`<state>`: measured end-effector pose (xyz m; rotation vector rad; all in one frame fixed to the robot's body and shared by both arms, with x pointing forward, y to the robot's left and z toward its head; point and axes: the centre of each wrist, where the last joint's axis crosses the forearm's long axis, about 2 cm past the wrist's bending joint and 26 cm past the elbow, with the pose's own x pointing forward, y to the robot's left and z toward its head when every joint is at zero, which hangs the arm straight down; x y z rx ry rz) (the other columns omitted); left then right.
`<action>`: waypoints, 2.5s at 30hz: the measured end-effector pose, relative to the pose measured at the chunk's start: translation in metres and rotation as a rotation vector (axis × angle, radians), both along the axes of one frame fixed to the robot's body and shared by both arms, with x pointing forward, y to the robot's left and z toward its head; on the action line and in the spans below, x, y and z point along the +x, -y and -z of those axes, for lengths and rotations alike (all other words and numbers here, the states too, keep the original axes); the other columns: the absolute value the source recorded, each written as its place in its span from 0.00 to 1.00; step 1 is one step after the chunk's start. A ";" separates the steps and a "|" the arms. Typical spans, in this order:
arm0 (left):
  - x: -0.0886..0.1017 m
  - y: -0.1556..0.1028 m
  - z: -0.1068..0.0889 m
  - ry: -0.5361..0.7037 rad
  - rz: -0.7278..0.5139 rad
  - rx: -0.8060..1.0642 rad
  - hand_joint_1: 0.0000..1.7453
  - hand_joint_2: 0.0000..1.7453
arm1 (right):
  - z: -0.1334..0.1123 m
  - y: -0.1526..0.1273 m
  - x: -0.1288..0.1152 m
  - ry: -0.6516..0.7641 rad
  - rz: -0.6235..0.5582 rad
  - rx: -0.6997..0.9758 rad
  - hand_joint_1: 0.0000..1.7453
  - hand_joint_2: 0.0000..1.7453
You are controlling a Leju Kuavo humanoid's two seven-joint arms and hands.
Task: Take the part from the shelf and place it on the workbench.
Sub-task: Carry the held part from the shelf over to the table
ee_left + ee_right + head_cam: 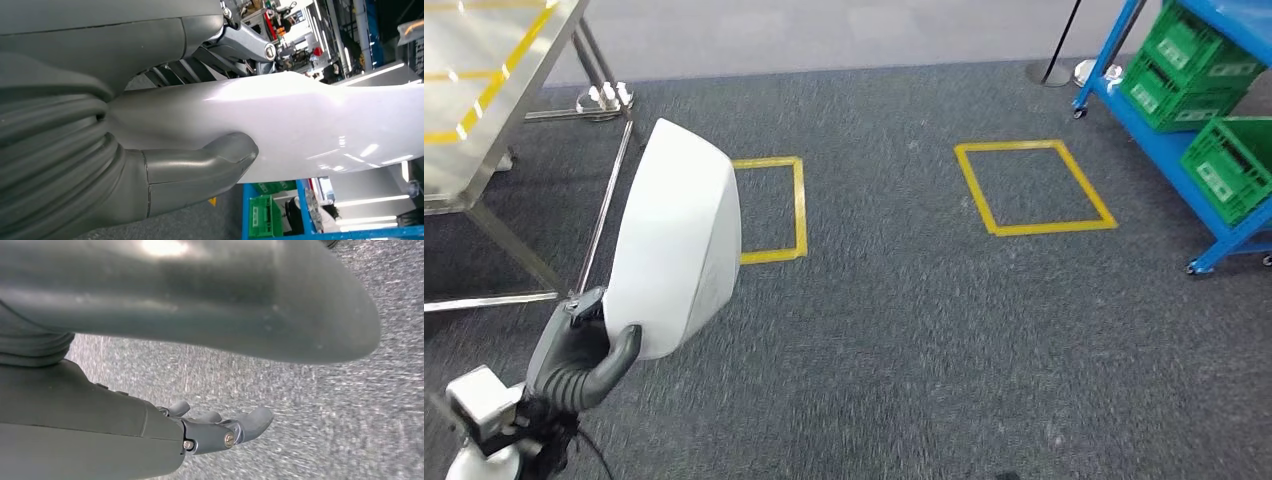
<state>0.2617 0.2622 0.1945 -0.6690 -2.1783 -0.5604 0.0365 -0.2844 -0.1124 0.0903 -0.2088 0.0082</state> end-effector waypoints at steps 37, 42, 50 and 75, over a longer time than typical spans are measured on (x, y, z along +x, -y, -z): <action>0.012 0.028 -0.006 -0.007 0.111 -0.021 1.00 1.00 | 0.000 -0.006 -0.003 0.000 0.049 0.007 0.00 0.00; 0.007 0.023 0.003 -0.015 0.101 -0.021 1.00 1.00 | 0.000 -0.006 -0.006 0.002 0.035 0.005 0.00 0.00; 0.004 0.016 0.005 -0.001 0.079 0.014 1.00 1.00 | 0.000 -0.007 -0.004 0.005 0.033 0.011 0.00 0.00; 0.002 -0.102 -0.036 0.141 -0.264 0.217 1.00 1.00 | 0.000 -0.009 -0.002 -0.008 0.007 0.020 0.00 0.00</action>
